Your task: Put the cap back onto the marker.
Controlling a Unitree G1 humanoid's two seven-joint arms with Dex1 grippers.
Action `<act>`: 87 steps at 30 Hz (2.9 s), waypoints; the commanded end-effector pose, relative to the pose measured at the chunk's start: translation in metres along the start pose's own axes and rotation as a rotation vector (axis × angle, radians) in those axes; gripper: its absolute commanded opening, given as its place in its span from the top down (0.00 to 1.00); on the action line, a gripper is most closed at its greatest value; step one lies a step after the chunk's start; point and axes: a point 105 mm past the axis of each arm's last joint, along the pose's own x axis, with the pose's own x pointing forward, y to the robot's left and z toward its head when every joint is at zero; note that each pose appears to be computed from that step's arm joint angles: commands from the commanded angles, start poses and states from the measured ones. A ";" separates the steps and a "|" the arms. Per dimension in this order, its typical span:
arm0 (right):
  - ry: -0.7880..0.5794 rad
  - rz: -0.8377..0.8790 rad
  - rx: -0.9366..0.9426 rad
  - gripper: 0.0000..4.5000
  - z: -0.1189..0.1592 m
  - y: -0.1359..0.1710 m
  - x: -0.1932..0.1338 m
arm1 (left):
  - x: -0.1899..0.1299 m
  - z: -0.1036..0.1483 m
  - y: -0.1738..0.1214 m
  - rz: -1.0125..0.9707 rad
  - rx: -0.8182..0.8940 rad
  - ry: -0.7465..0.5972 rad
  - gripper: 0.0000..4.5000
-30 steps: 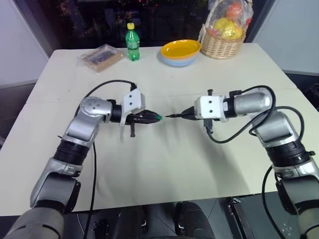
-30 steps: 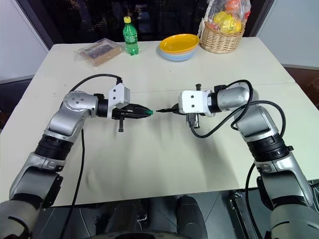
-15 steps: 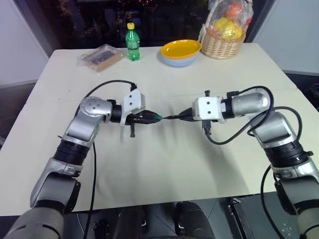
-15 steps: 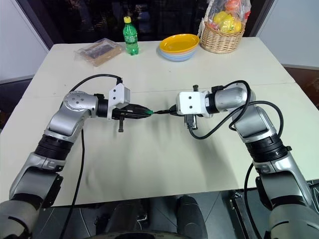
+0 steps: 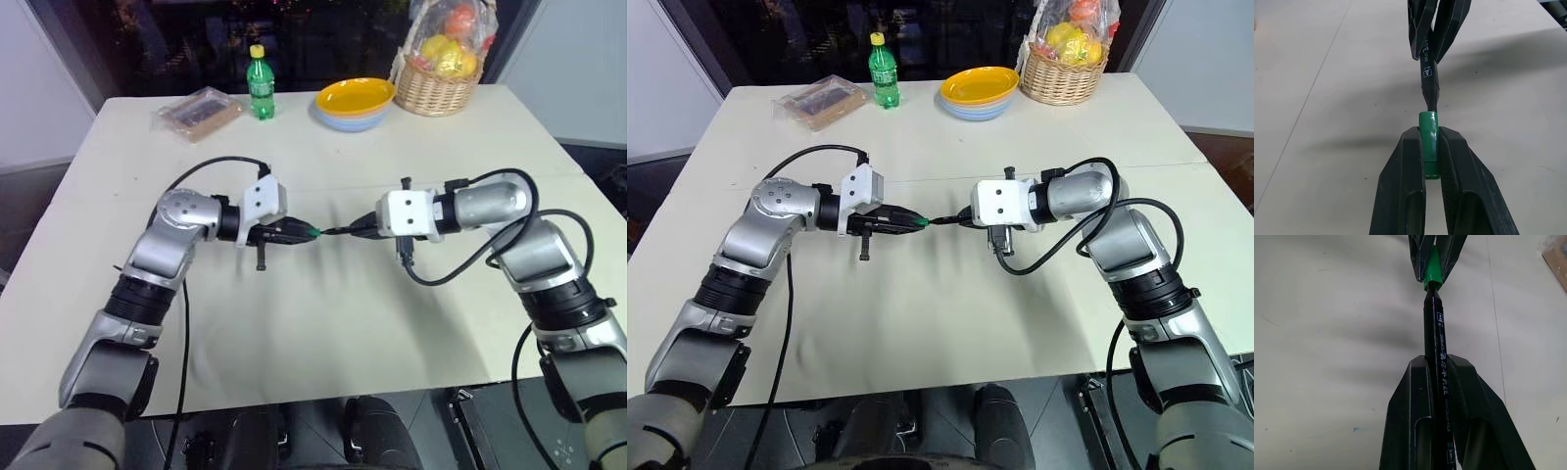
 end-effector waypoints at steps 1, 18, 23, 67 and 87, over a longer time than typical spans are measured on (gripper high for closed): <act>-0.062 -0.023 -0.070 0.99 0.025 -0.006 0.000 | 0.004 0.010 -0.001 -0.014 0.037 -0.017 1.00; -0.118 -0.084 -0.137 0.99 0.049 -0.014 0.008 | 0.007 0.015 -0.006 -0.049 -0.027 -0.056 1.00; -0.114 -0.092 -0.170 0.99 0.050 -0.014 0.010 | 0.003 0.015 -0.007 -0.063 -0.030 -0.051 1.00; -0.193 -0.029 -0.267 0.99 0.074 0.005 0.027 | 0.017 0.027 -0.006 -0.060 0.051 -0.090 1.00; -0.094 -0.061 -0.257 1.00 0.045 -0.011 0.017 | -0.003 0.011 -0.008 0.021 0.000 -0.024 0.78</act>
